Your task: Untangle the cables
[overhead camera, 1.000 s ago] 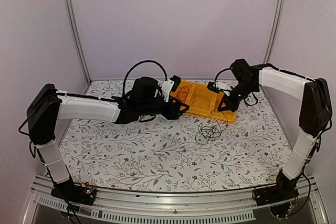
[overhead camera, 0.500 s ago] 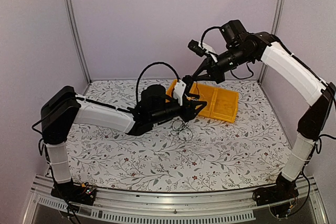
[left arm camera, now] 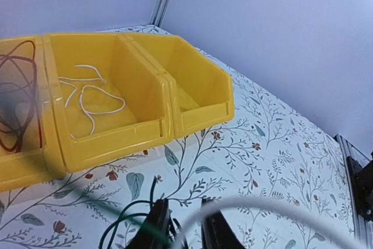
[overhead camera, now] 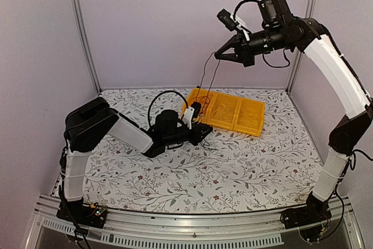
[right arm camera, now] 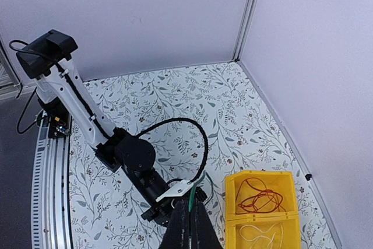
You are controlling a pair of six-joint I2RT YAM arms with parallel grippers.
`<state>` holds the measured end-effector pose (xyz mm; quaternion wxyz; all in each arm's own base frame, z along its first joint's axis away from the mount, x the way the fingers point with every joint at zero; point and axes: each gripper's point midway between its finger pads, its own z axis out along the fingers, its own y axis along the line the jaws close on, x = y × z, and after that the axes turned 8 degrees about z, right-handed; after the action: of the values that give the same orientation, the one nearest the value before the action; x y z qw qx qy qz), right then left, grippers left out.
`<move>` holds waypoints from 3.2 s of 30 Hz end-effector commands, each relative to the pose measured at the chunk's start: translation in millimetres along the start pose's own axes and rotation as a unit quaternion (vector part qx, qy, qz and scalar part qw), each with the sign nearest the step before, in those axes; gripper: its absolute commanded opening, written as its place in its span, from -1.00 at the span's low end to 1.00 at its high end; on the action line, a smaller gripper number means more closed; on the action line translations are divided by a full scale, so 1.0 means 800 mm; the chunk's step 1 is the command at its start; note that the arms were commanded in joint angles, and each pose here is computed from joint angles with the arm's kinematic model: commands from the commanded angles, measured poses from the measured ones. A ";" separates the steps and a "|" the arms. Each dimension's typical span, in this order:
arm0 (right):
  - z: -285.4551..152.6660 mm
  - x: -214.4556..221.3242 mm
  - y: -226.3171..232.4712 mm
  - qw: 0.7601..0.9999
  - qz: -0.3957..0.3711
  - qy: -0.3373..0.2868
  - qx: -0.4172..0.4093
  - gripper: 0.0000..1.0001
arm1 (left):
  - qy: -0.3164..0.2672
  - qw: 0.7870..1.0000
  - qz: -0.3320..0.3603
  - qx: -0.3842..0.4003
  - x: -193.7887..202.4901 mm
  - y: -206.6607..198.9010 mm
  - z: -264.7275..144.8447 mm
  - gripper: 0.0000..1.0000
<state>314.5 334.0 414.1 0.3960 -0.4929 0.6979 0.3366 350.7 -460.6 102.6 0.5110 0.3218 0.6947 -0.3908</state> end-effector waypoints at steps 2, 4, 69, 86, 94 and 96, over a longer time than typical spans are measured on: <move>-0.112 -0.135 0.005 0.970 -0.086 -0.187 0.127 -1.00 | 0.037 0.999 -0.025 0.004 0.040 0.010 -0.004 -0.58; -0.144 -0.168 0.008 0.952 -0.111 -0.237 0.160 -1.00 | 0.056 0.998 -0.027 0.009 0.055 0.011 -0.002 -0.56; -0.079 0.249 -0.247 0.941 0.064 0.026 0.331 -1.00 | 0.115 0.989 0.035 -0.080 -0.007 -0.016 -0.108 -0.02; 0.021 0.384 -0.287 0.940 0.190 0.158 0.234 -1.00 | 0.130 0.986 0.032 -0.099 -0.001 -0.008 -0.115 -0.01; 0.043 0.434 -0.306 0.926 0.214 0.204 0.234 -1.00 | 0.132 0.985 0.029 -0.106 -0.001 -0.006 -0.118 -0.01; 0.049 0.445 -0.308 0.923 0.215 0.216 0.234 -1.00 | 0.132 0.985 0.029 -0.107 -0.001 -0.006 -0.117 -0.01</move>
<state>482.2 149.2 72.9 0.2740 -0.2847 0.9079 0.1400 302.8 -377.3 100.2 0.4394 0.3370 0.7943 -0.2500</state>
